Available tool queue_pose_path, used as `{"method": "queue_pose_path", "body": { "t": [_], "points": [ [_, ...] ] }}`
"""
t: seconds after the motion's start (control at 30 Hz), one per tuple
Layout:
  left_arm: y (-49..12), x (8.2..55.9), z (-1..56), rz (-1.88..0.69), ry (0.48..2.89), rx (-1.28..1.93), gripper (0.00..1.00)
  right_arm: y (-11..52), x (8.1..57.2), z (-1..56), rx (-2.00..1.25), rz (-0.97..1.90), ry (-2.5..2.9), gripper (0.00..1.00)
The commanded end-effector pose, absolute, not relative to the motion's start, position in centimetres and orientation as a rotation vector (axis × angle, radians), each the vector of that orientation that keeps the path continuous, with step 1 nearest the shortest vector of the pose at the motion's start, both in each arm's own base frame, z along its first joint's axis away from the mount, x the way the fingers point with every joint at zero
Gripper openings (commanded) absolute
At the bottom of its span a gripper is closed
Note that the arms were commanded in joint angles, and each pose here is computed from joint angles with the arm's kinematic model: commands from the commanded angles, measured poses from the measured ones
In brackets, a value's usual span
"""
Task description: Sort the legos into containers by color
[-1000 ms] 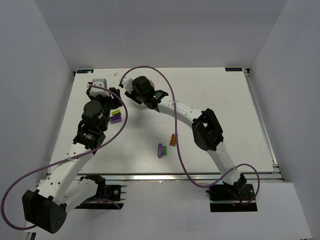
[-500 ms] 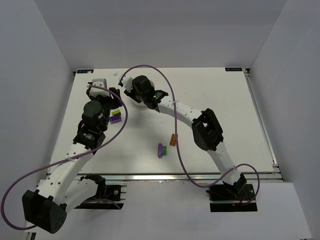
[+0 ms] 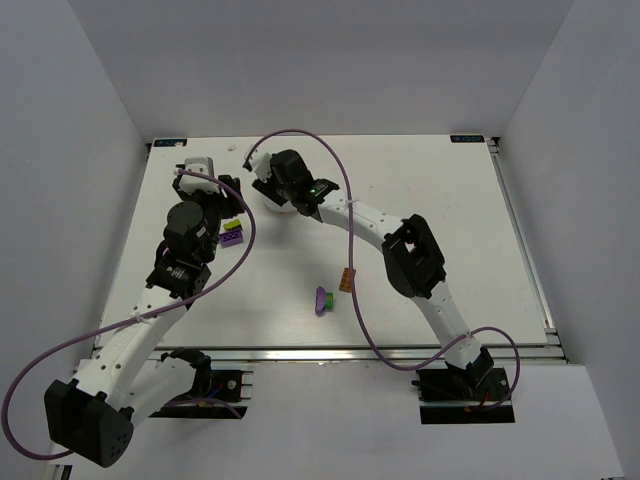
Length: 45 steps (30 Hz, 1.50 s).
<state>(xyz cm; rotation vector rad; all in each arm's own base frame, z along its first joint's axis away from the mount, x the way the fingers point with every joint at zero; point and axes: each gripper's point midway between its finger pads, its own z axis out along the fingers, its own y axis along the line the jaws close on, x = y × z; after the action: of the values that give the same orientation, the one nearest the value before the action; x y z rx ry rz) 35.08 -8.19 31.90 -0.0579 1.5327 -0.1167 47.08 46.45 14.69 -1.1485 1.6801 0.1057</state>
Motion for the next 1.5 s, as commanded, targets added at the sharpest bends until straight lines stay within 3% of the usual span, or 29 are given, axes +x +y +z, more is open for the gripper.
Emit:
{"method": "queue_pose_path", "body": {
  "t": [0.0, 0.27, 0.33, 0.4, 0.43, 0.47, 0.53, 0.57, 0.6, 0.67, 0.7, 0.73, 0.77, 0.83, 0.87, 1.03, 1.1, 1.3, 1.47],
  "points": [
    [-8.1, 34.8, 32.7, -0.131, 1.504, -0.061, 0.71, 46.9, 48.0, 16.7, -1.094, 0.114, 1.634, 0.58],
    [-8.0, 34.9, 32.5, -0.128, 1.508, -0.061, 0.71, 46.8, 47.2, 17.3, -1.097, 0.151, 1.642, 0.6],
    [-8.2, 34.9, 32.4, -0.131, 1.513, -0.055, 0.66, 46.5, 46.5, 18.7, -1.093, 0.177, 1.642, 0.6],
    [-8.5, 35.1, 32.1, -0.145, 1.52, -0.05, 0.32, 45.7, 44.5, 20.2, -1.13, 0.273, 1.661, 0.56],
    [-8.6, 35.2, 31.8, -0.145, 1.528, -0.05, 0.18, 45.3, 43.5, 20.7, -1.144, 0.333, 1.672, 0.5],
    [-8.5, 35.3, 31.7, -0.151, 1.536, -0.061, 0.0, 45.5, 40.2, 22.5, -1.211, 0.533, 1.644, 0.27],
    [-8.8, 35.8, 30.8, -0.154, 1.568, -0.06, 0.0, 43.1, 37.9, 23.4, -1.27, 0.728, 1.639, 0.08],
    [-9.0, 36.1, 30.2, -0.165, 1.59, -0.059, 0.0, 42.2, 35.3, 26.6, -1.269, 0.872, 1.587, 0.0],
    [-9.1, 36.6, 29.5, -0.163, 1.617, -0.058, 0.0, 40.4, 34.5, 25.3, -1.266, 0.918, 1.634, 0.0],
    [-9.2, 37.2, 28.1, -0.161, 1.672, -0.065, 0.0, 38.4, 31.5, 27.2, -1.305, 0.991, 1.601, 0.15],
    [-9.4, 37.5, 27.5, -0.165, 1.697, -0.058, 0.02, 37.7, 30.5, 27.2, -1.319, 0.995, 1.604, 0.25],
    [-9.6, 38.3, 26.4, -0.16, 1.736, -0.056, 0.15, 36.6, 29.0, 25.3, -1.338, 1.013, 1.651, 0.33],
    [-9.6, 38.5, 25.2, -0.15, 1.782, -0.054, 0.24, 35.6, 27.4, 26.9, -1.34, 1.019, 1.609, 0.52],
    [-9.9, 39.2, 22.5, -0.138, 1.889, -0.031, 0.49, 34.1, 24.9, 25.3, -1.361, 1.053, 1.634, 0.68],
    [-10.1, 39.4, 21.7, -0.138, 1.921, -0.018, 0.54, 33.1, 23.5, 27.0, -1.358, 1.046, 1.578, 0.89],
    [-12.9, 39.4, 17.7, -0.236, 2.097, 0.119, 0.7, 29.9, 21.2, 26.5, -1.323, 0.952, 1.494, 0.89],
    [-14.5, 39.0, 16.5, -0.322, 2.138, 0.208, 0.74, 28.9, 20.1, 23.7, -1.396, 0.932, 1.5, 0.89],
    [-17.7, 36.9, 16.7, -0.562, 2.145, 0.297, 0.76, 27.3, 19.0, 16.9, -1.66, 0.824, 1.389, 0.82],
    [-18.1, 35.7, 18.5, -0.622, 2.065, 0.29, 0.75, 29.1, 19.5, 13.6, -1.653, 0.8, 1.36, 0.9]
  ]
}}
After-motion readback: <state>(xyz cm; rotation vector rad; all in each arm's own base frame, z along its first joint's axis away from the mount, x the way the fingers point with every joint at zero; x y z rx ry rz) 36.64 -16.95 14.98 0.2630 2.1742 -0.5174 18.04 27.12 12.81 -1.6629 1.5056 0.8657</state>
